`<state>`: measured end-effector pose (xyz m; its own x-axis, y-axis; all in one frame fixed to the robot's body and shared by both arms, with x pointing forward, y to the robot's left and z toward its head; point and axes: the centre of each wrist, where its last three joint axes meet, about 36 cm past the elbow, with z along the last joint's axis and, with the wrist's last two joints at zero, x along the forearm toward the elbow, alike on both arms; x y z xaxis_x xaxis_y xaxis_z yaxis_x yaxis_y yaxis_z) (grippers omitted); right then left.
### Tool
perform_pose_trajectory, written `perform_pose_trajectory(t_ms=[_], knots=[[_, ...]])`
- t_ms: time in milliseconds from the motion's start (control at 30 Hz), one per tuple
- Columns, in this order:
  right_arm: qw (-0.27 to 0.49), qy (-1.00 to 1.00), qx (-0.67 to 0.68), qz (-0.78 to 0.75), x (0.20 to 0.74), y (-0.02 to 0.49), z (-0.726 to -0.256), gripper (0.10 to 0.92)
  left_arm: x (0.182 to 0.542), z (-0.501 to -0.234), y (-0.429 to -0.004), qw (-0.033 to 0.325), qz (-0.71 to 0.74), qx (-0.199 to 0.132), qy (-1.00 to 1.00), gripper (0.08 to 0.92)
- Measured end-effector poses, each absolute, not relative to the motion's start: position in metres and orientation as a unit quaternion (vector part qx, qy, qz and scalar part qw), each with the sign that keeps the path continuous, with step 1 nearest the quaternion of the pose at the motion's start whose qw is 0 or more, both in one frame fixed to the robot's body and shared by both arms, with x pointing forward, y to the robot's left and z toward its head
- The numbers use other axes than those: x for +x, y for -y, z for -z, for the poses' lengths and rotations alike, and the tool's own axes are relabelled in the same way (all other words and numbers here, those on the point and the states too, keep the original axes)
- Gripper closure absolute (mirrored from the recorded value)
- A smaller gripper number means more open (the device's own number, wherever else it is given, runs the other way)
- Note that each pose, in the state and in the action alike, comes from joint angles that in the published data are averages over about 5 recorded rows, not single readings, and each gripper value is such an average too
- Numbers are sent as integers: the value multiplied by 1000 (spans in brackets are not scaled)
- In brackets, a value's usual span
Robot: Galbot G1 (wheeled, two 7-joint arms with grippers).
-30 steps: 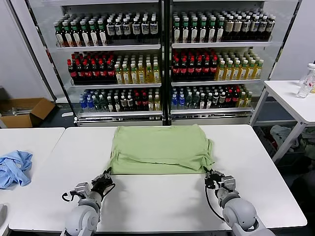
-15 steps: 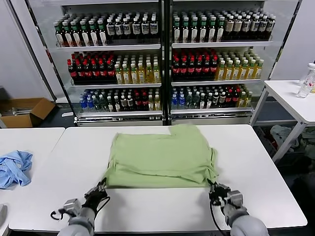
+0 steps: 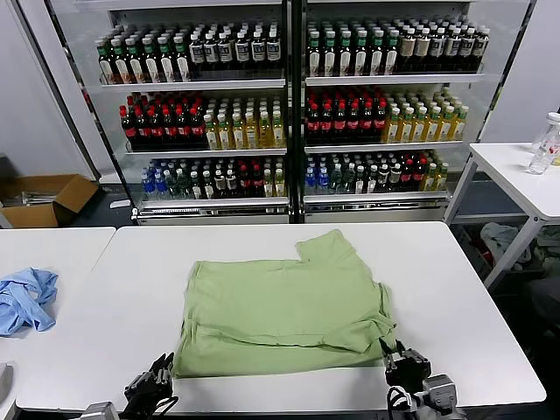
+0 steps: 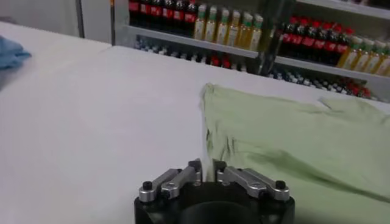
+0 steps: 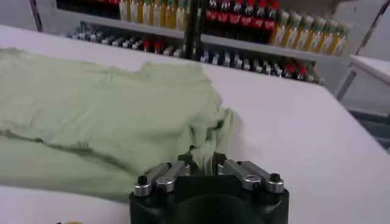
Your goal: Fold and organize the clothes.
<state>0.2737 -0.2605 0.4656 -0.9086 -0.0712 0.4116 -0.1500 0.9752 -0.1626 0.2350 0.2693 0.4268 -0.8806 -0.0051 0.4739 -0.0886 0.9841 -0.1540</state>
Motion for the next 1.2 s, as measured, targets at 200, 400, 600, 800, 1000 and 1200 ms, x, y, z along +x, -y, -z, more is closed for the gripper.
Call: perform_pose_trajectory(t_ms=[200, 400, 600, 800, 1000, 1200], knots=[[176, 980, 47, -83, 298, 264, -474, 349, 241, -445, -277, 216, -79, 21, 973, 532], [166, 983, 40, -66, 352, 266, -467, 214, 272, -446, -282, 193, -79, 15, 978, 358], [169, 983, 50, -49, 418, 260, -460, 200, 319, -434, -283, 185, -66, 6, 980, 205], [181, 981, 55, -43, 485, 249, -454, 199, 372, -419, -274, 187, -49, 0, 981, 177], [196, 978, 51, -50, 548, 235, -448, 200, 426, -406, -264, 190, -27, 0, 981, 177], [223, 972, 47, -58, 597, 225, -440, 200, 471, -396, -256, 202, -4, 5, 979, 177]])
